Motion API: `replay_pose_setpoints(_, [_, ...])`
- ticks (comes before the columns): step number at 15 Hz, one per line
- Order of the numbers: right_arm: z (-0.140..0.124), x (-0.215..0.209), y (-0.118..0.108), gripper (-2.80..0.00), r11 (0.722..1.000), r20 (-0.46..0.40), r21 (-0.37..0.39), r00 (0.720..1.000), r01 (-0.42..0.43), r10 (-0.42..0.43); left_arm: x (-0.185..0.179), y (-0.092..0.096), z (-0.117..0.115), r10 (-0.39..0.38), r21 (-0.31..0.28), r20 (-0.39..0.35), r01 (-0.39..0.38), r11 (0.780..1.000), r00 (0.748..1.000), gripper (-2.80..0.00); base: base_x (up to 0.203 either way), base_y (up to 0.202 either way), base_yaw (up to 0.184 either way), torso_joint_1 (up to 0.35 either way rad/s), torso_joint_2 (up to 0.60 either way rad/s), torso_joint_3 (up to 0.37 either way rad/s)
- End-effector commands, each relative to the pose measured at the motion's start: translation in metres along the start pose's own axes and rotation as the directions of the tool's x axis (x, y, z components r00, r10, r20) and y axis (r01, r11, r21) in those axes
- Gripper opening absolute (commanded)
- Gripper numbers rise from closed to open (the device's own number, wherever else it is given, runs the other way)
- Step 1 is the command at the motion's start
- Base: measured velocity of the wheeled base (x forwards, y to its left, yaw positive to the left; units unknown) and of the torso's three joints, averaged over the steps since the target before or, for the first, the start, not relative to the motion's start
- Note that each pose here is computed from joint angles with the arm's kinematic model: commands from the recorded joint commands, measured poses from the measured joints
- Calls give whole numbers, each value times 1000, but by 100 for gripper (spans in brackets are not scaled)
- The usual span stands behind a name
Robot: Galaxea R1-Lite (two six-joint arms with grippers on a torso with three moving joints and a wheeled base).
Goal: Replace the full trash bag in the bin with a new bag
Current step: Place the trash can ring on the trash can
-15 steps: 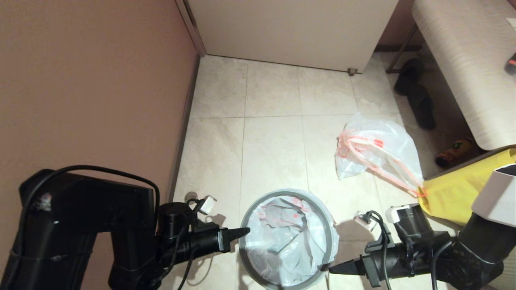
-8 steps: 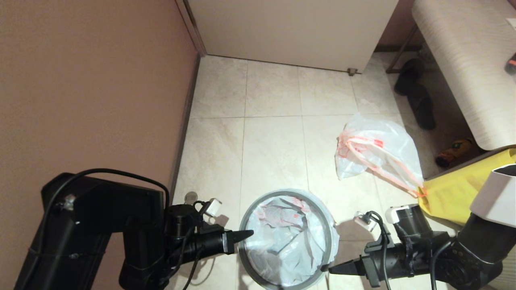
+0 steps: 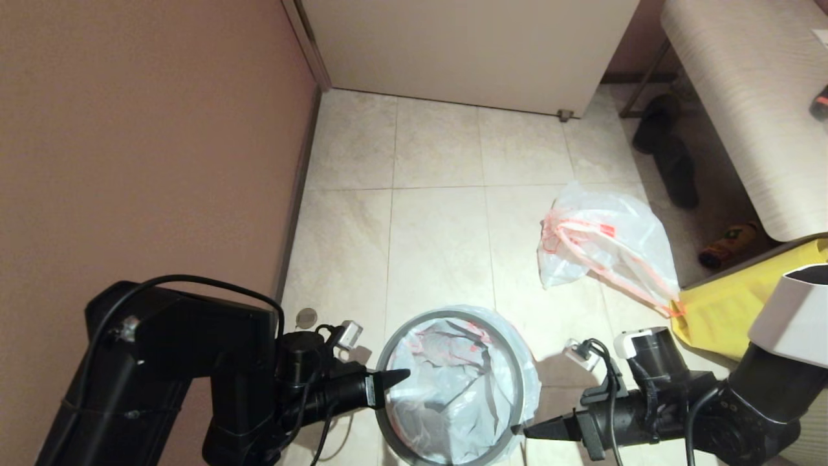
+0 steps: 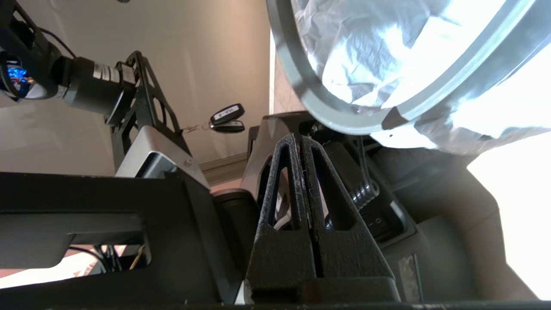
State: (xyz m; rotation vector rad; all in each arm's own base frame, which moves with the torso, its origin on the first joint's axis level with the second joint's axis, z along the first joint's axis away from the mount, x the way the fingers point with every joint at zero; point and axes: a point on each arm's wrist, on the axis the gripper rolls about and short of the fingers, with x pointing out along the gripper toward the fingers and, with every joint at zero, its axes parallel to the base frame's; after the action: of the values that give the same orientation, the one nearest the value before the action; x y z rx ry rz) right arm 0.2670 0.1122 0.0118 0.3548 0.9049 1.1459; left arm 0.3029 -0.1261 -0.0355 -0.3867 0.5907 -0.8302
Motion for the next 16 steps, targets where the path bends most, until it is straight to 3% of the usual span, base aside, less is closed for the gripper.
replay_pose_setpoints(1, [0,2,-1,-280,1000,-1,2,1000,4,-4,-1,-3,5,-22,47,37,20,999,999,-280,0,0,0,0,0,0])
replay_pose_setpoints(6, [1,3,-2,-280,1000,3,0,1000,31,-31,-13,-25,25,-58,89,87,50,995,995,-280,0,0,0,0,0,0])
replay_pose_setpoints(8, [3,-5,-10,-280,992,36,14,992,125,-125,-21,-31,30,-63,97,101,53,994,993,-280,0,0,0,0,0,0])
replay_pose_setpoints(9, [3,-14,-17,-280,986,60,33,985,162,-164,-25,-29,31,-52,90,105,42,995,993,-280,0,0,0,0,0,0])
replay_pose_setpoints(16, [-3,-17,-16,-280,989,95,12,985,144,-145,-49,16,51,80,46,211,-92,995,974,-280,0,0,0,0,0,0])
